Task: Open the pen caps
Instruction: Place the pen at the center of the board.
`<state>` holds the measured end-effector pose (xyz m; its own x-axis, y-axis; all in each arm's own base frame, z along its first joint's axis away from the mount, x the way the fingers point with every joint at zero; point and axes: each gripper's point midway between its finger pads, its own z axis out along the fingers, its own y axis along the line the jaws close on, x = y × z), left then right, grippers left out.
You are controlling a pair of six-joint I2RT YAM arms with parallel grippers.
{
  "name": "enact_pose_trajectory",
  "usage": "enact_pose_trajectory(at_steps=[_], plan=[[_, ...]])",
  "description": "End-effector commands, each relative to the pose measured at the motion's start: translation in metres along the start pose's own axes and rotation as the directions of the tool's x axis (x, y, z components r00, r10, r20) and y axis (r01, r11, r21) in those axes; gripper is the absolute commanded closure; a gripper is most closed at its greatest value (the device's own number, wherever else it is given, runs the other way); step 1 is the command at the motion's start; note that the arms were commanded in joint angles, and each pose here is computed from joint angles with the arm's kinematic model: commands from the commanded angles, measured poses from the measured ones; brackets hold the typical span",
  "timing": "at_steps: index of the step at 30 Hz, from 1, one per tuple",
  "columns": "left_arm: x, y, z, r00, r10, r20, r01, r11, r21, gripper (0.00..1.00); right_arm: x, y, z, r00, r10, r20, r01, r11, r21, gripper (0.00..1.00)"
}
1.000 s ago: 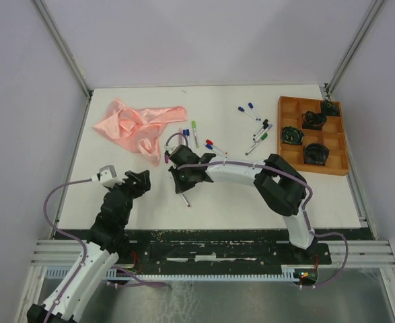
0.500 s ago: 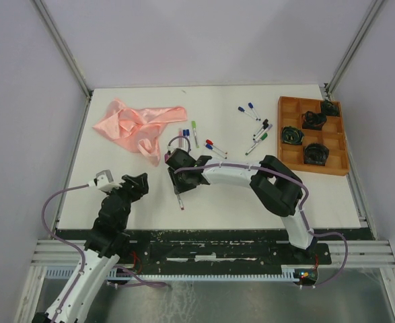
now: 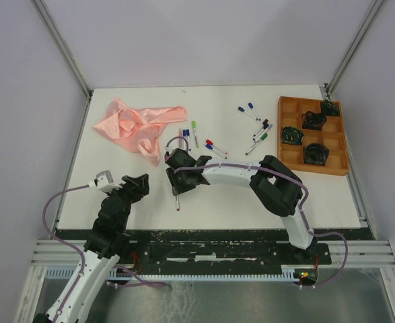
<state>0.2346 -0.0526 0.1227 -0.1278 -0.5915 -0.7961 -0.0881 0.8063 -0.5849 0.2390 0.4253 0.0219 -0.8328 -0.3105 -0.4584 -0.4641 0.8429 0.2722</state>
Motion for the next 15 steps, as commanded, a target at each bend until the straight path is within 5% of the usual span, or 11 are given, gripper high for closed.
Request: enact_pose_trajectory(at_steps=[1, 15], plan=[[-0.011, -0.019, -0.002, 0.999, -0.05, 0.013, 0.049, 0.996, 0.068, 0.21, -0.017, 0.024, -0.021, 0.998, -0.045, 0.047, 0.05, 0.992, -0.114, 0.55], [0.007, -0.038, 0.001, 0.995, -0.001, -0.095, 0.015, 0.989, 0.15, 0.27, -0.061, 0.009, -0.077, 0.978, -0.096, 0.187, 0.13, 0.975, -0.179, 0.54]])
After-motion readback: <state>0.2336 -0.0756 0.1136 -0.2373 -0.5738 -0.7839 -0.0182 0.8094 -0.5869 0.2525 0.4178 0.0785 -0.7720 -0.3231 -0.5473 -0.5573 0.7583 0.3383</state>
